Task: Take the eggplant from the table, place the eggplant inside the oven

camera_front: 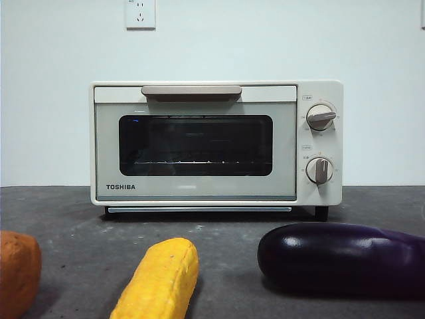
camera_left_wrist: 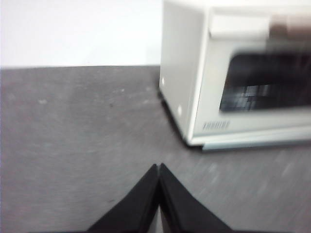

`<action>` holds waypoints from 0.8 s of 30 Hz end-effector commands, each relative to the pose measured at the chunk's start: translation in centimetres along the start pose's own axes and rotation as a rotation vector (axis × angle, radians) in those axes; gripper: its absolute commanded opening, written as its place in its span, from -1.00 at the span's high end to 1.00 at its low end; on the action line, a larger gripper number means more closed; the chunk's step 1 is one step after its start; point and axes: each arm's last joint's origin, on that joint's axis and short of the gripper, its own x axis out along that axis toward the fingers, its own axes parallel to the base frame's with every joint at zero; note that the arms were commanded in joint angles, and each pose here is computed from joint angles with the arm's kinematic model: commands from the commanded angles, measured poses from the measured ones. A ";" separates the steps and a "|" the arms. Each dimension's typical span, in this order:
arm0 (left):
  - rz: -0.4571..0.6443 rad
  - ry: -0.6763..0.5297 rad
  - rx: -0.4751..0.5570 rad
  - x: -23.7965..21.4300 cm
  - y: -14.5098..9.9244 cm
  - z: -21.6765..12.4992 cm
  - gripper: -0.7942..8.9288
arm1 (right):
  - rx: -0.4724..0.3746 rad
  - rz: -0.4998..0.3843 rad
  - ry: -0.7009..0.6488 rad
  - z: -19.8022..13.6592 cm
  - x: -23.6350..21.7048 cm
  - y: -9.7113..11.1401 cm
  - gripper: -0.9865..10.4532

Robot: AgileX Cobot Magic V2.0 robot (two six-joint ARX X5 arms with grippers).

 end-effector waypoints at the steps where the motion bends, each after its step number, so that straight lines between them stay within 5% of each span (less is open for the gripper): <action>1: -0.010 -0.029 -0.397 0.2 0.0 -0.2 0.82 | 0.153 0.026 -0.054 0.5 0.0 0.1 0.82; 5: -0.025 -0.072 -0.484 0.1 0.0 0.4 0.82 | 0.240 0.086 -0.122 1.3 -0.1 0.4 0.82; 11: -0.059 -0.091 -0.480 -0.3 -0.2 1.6 0.82 | 0.300 0.175 -0.223 2.5 -0.4 0.8 0.82; 18: -0.056 -0.046 -0.446 -0.8 -0.4 4.7 0.82 | 0.349 0.147 -0.135 5.0 -1.4 1.4 0.82; 24: -0.109 0.018 -0.305 0.2 -0.6 8.4 0.82 | 0.228 0.146 -0.022 8.8 -2.0 2.5 0.82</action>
